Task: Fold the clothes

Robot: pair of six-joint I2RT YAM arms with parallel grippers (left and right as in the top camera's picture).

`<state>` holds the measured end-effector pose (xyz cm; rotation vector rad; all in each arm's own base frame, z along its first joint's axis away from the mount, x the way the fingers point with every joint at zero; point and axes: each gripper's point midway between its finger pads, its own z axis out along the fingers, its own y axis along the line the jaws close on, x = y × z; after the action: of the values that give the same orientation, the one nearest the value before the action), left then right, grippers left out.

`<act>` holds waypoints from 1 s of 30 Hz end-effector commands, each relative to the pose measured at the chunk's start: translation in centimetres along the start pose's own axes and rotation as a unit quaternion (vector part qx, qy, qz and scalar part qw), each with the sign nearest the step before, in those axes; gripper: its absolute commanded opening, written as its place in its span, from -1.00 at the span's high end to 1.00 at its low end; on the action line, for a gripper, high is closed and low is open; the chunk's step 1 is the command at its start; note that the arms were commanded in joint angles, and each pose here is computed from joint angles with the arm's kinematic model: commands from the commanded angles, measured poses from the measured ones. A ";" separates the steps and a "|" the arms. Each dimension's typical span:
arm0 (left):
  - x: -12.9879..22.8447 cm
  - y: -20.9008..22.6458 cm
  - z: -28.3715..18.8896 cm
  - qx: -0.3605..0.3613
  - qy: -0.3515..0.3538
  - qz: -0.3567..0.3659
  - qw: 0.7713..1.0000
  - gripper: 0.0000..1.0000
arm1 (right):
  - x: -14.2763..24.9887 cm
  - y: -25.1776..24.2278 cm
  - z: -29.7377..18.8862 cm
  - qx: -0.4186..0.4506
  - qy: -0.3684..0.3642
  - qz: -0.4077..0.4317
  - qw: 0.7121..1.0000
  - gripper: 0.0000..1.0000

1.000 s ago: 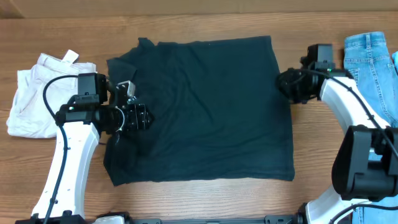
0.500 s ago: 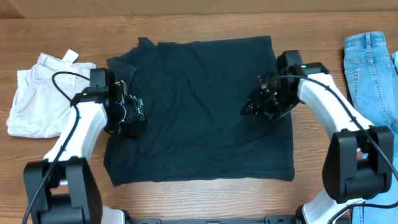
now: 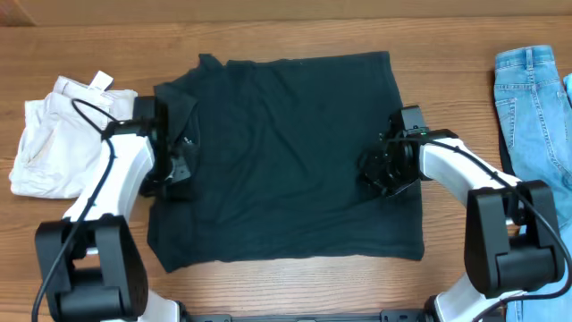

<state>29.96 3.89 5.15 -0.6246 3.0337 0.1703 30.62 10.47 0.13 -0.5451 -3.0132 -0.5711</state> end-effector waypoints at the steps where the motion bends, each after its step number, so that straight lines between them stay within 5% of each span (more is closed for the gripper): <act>1: -1.2 5.6 -2.3 -0.113 -0.039 -0.049 0.992 0.92 | -0.4 -6.7 0.1 0.132 -0.031 0.083 0.987 0.34; 6: -0.1 9.8 -2.2 -0.146 -0.009 -0.114 0.983 0.81 | -1.2 -11.5 -1.7 0.188 -0.050 0.161 0.968 0.42; 9: 0.2 11.1 -2.1 -0.150 0.003 -0.128 0.980 0.51 | -1.2 -11.8 -1.9 0.154 -0.031 0.165 0.974 0.42; 14: -0.8 11.3 -3.2 -0.142 -0.007 -0.117 0.983 0.35 | -1.6 -10.3 -2.4 0.122 -0.023 0.134 0.983 0.04; 18: -3.8 6.5 -5.4 0.001 -0.035 -0.067 0.997 0.27 | -2.8 -7.2 -5.6 0.065 -0.058 0.101 0.991 -0.12; 21: -5.9 0.3 -6.6 0.143 -0.078 0.027 0.986 -0.11 | -3.4 -3.6 -9.1 -0.008 -0.101 0.047 0.994 -0.30; 25: -6.8 -4.8 -5.8 0.163 -0.103 0.141 0.971 -0.36 | -2.6 1.8 -11.6 -0.142 -0.105 -0.056 0.983 -0.37; 30: -6.4 -7.9 -0.3 0.095 -0.067 0.191 0.975 -0.39 | -2.1 2.2 -11.6 -0.156 -0.094 -0.057 0.982 -0.39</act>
<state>38.74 -0.37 8.54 -0.0924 2.8719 -0.1737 32.77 6.82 10.50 -0.5305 -3.1744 -0.9677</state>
